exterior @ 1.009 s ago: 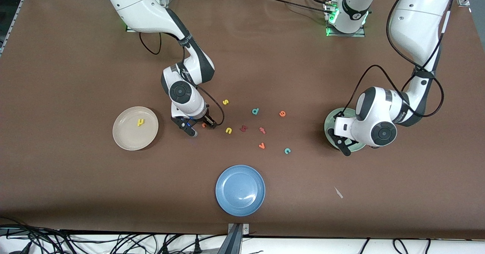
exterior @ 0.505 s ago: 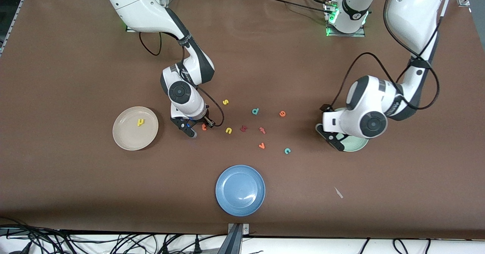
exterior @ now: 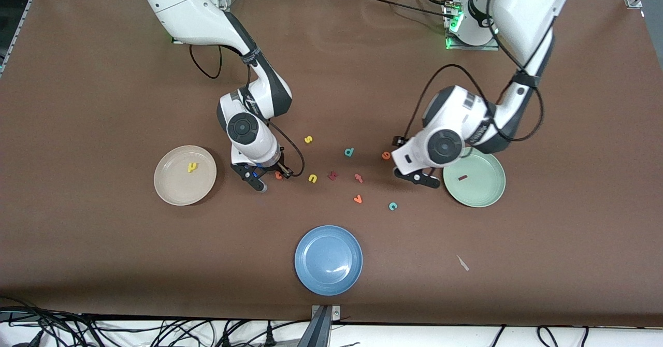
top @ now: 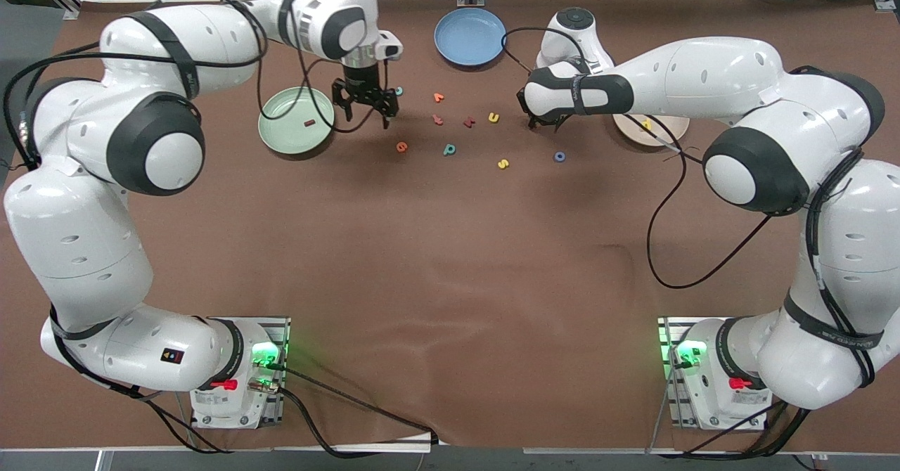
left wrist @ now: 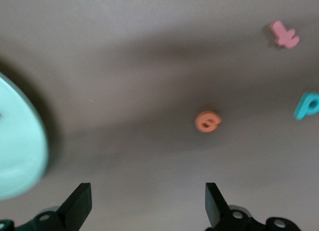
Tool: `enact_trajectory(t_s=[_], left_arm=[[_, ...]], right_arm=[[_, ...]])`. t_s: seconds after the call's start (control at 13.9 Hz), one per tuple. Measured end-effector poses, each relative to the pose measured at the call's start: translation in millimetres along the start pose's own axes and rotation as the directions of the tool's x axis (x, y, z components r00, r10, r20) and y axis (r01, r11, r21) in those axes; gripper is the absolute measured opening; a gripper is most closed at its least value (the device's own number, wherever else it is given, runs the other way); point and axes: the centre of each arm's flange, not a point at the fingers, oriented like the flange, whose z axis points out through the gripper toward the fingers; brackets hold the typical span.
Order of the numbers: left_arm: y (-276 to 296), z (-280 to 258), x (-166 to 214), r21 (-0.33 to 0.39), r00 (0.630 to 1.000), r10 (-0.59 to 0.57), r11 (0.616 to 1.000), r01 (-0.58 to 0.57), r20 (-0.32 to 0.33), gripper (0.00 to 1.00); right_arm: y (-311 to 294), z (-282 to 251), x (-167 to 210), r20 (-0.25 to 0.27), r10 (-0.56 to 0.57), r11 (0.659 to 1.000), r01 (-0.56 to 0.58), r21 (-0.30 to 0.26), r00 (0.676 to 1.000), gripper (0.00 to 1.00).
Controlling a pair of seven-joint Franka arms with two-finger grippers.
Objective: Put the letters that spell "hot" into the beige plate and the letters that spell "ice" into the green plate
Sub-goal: 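Grasp the orange 2 with the right gripper while the left gripper grasps orange e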
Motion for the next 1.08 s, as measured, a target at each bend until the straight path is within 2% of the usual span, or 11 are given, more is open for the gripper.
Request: enact_trajectory(t_s=[0.14, 0.29, 0.5, 0.58, 0.79, 0.87, 1.08], left_arm=[[36, 15, -3, -0.003, 0.985, -0.173, 0.985, 0.173, -0.025, 1.00], [62, 32, -1, -0.032, 0.942, -0.330, 0.944, 0.329, -0.053, 1.00], [69, 46, 6, -0.064, 0.902, -0.426, 0.904, 0.422, -0.067, 0.99], [63, 46, 10, -0.073, 0.889, -0.452, 0.891, 0.448, -0.070, 0.95], [37, 40, 22, -0.114, 0.842, -0.536, 0.842, 0.527, -0.067, 0.62], [33, 41, 24, -0.123, 0.833, -0.549, 0.833, 0.540, -0.065, 0.57], [30, 56, 27, -0.136, 0.814, -0.577, 0.813, 0.566, -0.060, 0.58]], right_arm=[[1, 0, 0, 0.006, -0.002, 1.000, 0.002, -0.015, 1.000, 0.17], [0, -2, 1, 0.006, -0.016, 1.000, 0.016, -0.018, 1.000, 0.37], [1, -3, 4, 0.005, -0.098, 0.995, 0.098, -0.021, 0.995, 0.66], [1, -2, 6, 0.006, -0.135, 0.991, 0.135, -0.023, 0.991, 0.75], [4, -1, 10, 0.011, -0.248, 0.968, 0.248, -0.027, 0.969, 0.78], [5, 0, 11, 0.017, -0.285, 0.958, 0.285, -0.033, 0.958, 0.78], [8, -1, 15, 0.046, -0.389, 0.919, 0.391, -0.053, 0.920, 0.76]])
